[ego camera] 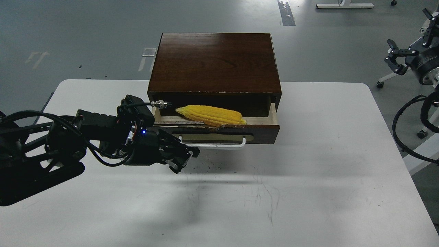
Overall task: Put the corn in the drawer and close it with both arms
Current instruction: 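Push the drawer front with the left gripper into the box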
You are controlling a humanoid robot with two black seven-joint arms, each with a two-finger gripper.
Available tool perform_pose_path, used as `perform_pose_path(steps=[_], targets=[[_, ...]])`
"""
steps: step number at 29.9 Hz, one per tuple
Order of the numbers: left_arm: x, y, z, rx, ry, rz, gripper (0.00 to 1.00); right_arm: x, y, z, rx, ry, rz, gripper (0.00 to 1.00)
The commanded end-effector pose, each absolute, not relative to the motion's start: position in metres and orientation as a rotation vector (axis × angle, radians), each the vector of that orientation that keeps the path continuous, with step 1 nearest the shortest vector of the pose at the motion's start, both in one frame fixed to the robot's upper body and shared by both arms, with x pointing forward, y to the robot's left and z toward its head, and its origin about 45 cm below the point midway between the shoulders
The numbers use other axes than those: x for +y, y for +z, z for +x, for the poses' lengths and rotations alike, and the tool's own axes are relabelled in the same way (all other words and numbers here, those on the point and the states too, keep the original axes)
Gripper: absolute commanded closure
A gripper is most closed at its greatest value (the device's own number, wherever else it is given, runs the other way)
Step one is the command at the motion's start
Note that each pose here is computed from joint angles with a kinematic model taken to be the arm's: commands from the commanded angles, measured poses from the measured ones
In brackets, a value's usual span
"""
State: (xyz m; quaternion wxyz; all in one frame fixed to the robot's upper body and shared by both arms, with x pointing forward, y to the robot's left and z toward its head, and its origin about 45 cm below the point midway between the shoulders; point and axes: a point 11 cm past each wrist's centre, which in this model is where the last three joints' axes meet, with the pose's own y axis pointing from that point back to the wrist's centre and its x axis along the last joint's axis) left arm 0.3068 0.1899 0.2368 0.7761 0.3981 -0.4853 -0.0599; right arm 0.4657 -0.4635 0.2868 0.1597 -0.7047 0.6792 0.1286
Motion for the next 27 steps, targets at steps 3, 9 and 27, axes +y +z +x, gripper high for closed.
perform_pose_path(steps=[3,9,27], targets=[[0.195,0.237,0.315,-1.043,-0.107,0.879,1.0,-0.464,0.285,0.465,1.943,0.369,-2.015,0.0],[0.191,0.233,0.32,-1.036,-0.101,0.878,1.0,-0.464,0.285,0.465,1.943,0.369,-2.015,0.0],[0.2,0.235,0.341,-1.028,-0.054,0.918,1.0,-0.463,0.286,0.466,1.94,0.368,-2.016,0.0]])
